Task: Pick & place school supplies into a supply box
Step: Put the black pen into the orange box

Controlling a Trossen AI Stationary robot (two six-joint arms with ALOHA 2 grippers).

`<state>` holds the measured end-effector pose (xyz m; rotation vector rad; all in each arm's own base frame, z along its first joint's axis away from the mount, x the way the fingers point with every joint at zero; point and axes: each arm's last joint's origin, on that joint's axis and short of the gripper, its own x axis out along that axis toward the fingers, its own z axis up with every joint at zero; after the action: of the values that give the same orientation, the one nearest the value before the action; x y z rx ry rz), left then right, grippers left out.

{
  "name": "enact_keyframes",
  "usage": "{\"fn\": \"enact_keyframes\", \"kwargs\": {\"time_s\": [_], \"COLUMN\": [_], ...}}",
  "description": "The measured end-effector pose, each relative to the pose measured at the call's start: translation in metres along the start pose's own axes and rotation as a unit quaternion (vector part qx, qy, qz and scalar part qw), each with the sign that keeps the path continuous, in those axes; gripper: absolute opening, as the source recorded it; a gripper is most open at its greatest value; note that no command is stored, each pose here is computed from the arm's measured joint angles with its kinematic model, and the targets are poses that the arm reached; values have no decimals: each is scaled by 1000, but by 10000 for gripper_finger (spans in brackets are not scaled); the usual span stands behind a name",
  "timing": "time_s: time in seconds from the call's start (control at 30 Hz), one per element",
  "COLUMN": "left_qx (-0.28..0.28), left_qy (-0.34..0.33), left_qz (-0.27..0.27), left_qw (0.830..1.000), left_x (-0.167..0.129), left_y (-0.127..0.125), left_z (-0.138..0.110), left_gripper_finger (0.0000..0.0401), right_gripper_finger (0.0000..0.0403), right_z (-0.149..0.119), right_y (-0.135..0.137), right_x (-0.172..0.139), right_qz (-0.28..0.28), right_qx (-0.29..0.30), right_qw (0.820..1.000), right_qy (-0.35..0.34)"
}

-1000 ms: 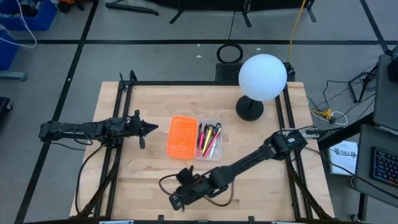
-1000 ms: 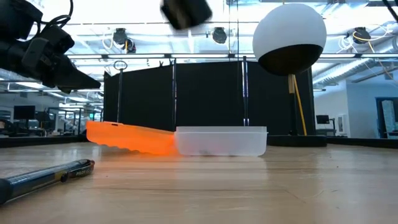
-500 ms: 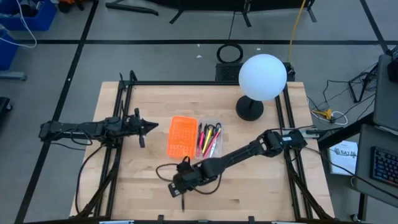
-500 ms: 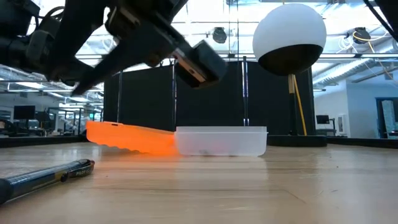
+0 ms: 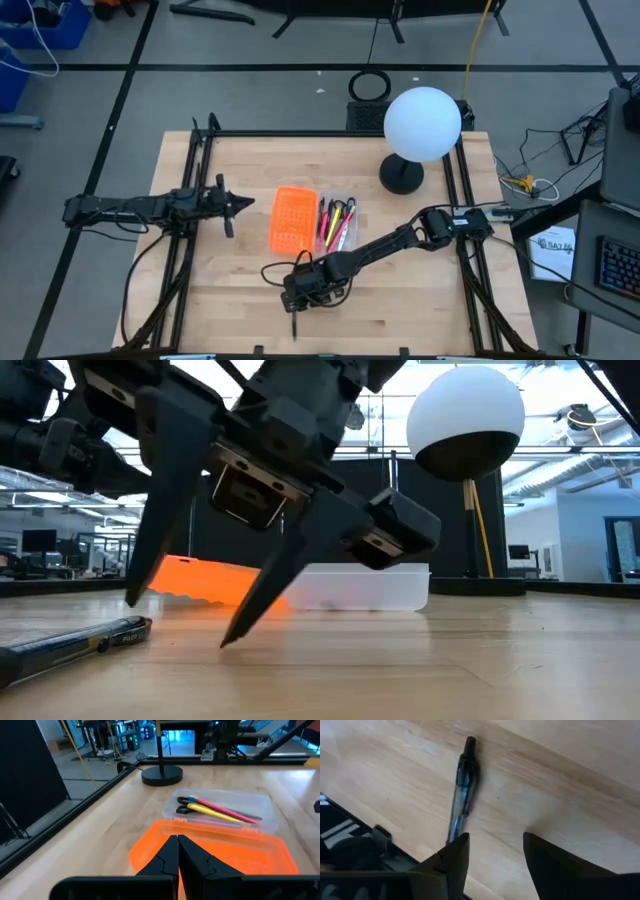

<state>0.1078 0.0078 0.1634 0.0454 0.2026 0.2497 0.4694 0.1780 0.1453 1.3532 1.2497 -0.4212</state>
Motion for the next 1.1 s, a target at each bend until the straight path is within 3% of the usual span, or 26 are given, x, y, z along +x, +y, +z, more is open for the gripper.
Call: {"fn": "enact_keyframes", "kwargs": {"time_s": [0.23, 0.4, 0.47, 0.63, 0.87, 1.0, 1.1], "left_qx": [-11, -36, -36, -39, -111, -129, -167], "left_qy": [19, 23, 28, 40, 6, -21, -26], "left_qz": [0, -28, -53, -112, -160, -211, -220], "left_qw": [1000, 999, 998, 992, 981, 969, 961], "left_x": [0, 0, 0, -1, -2, -3, -3], "left_y": [0, -2, -3, -7, -9, -12, -12], "left_z": [-4, -4, -5, -7, 2, 9, 12], "left_gripper_finger": [10, 10, 10, 10, 10, 10, 10], "right_gripper_finger": [179, 180, 177, 147, 78, 35, 7], "right_z": [-4, -11, -21, -38, -49, -60, -65], "right_y": [1, 9, 15, 25, 3, -15, -41], "right_x": [-6, -25, -44, -103, -156, -178, -195], "right_qz": [-2, 9, 11, -2, -33, 29, 69], "right_qx": [-80, -200, -268, -415, -474, -536, -552], "right_qw": [996, 975, 954, 880, 813, 746, 720], "right_qy": [-48, -95, -137, -229, -336, -394, -416]}}
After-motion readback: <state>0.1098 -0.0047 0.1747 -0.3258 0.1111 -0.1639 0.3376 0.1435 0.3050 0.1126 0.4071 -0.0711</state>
